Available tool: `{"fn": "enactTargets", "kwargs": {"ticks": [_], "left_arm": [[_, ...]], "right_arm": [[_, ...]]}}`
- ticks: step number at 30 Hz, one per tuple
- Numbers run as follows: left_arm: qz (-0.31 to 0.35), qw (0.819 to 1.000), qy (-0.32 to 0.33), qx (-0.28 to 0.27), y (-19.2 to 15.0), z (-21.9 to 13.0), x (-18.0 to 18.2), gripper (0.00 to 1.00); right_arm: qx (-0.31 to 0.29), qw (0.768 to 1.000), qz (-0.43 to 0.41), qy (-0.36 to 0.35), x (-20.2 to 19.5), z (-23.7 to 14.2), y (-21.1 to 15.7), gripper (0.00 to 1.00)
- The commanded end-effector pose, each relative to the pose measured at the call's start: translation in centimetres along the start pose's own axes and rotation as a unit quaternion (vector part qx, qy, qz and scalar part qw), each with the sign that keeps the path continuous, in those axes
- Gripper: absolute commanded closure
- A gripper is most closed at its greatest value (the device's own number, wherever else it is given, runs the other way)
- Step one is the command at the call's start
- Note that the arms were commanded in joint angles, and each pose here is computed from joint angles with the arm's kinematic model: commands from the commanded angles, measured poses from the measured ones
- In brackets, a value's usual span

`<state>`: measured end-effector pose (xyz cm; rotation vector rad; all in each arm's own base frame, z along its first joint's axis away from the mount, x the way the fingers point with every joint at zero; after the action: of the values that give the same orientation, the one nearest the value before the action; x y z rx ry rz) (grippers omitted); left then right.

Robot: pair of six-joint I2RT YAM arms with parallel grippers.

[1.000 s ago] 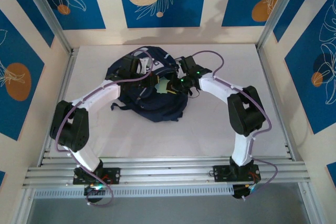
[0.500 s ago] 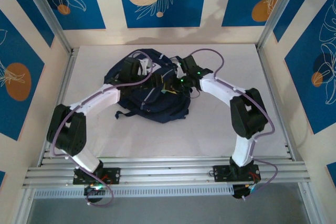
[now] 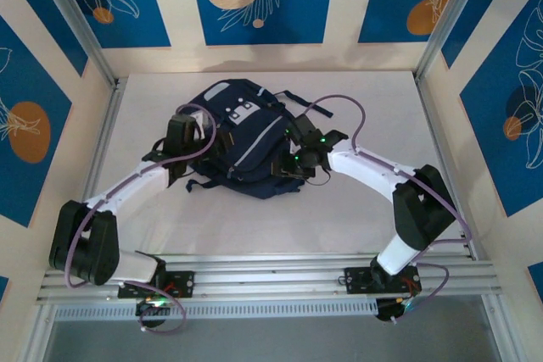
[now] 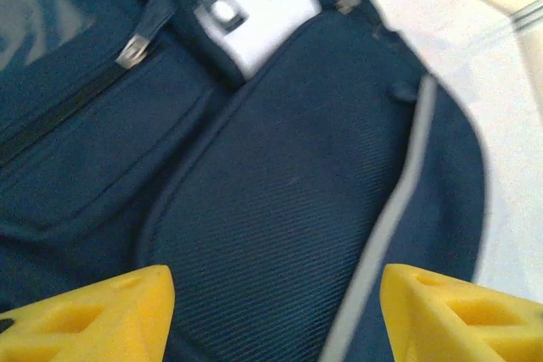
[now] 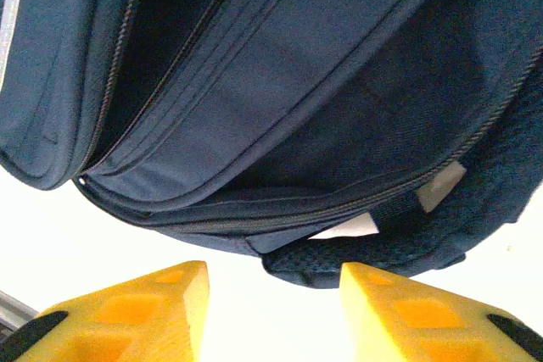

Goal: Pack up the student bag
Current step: Close the student bag at the top-center of the table, then zip the student bag at the top-center of the table.

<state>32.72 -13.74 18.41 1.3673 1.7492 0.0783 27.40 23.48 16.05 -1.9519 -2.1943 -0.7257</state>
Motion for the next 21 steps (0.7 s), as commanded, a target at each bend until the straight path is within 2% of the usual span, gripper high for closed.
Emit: {"fn": "enactTargets", "kwargs": {"ticks": [1, 7, 10, 14, 18, 21], "left_arm": [[-0.014, 1.000, 0.026, -0.007, -0.4, 0.4, 1.7, 0.35], [-0.013, 1.000, -0.008, 0.020, -0.2, 2.7, 1.1, 0.35], [-0.014, 0.999, -0.007, 0.043, -0.5, 4.1, 1.3, 0.39], [-0.035, 0.996, -0.026, 0.075, -1.7, 5.4, 1.7, 0.56], [-0.044, 0.996, -0.040, 0.064, -2.0, 4.7, 1.6, 0.79], [-0.051, 0.995, -0.061, 0.057, -1.7, 4.1, 0.8, 0.88]], "right_arm": [[-0.002, 1.000, 0.024, 0.016, 0.1, 1.0, 0.2, 0.54], [-0.008, 0.999, 0.003, 0.039, 2.4, 1.8, -0.1, 0.54], [-0.012, 0.999, -0.013, 0.047, 3.7, 2.0, -0.6, 0.54], [-0.018, 0.997, -0.030, 0.070, 5.5, 2.0, -1.1, 0.49], [-0.020, 0.994, -0.070, 0.078, 7.7, 2.7, -1.6, 0.44], [-0.011, 0.994, -0.080, 0.070, 8.7, 3.8, -1.3, 0.43]]}}
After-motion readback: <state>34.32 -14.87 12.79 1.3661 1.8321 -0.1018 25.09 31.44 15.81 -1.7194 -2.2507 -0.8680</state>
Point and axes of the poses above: each hand's point on the last joint's axis, 136 mm out from that joint toward the fingers, its own z axis out along the fingers, its own x axis along the line the jaws close on, y = z × x, the point moved 6 cm from there along -z, back along the fingers, and after that the axes turned 6 degrees about -z, right-handed, at the moved point
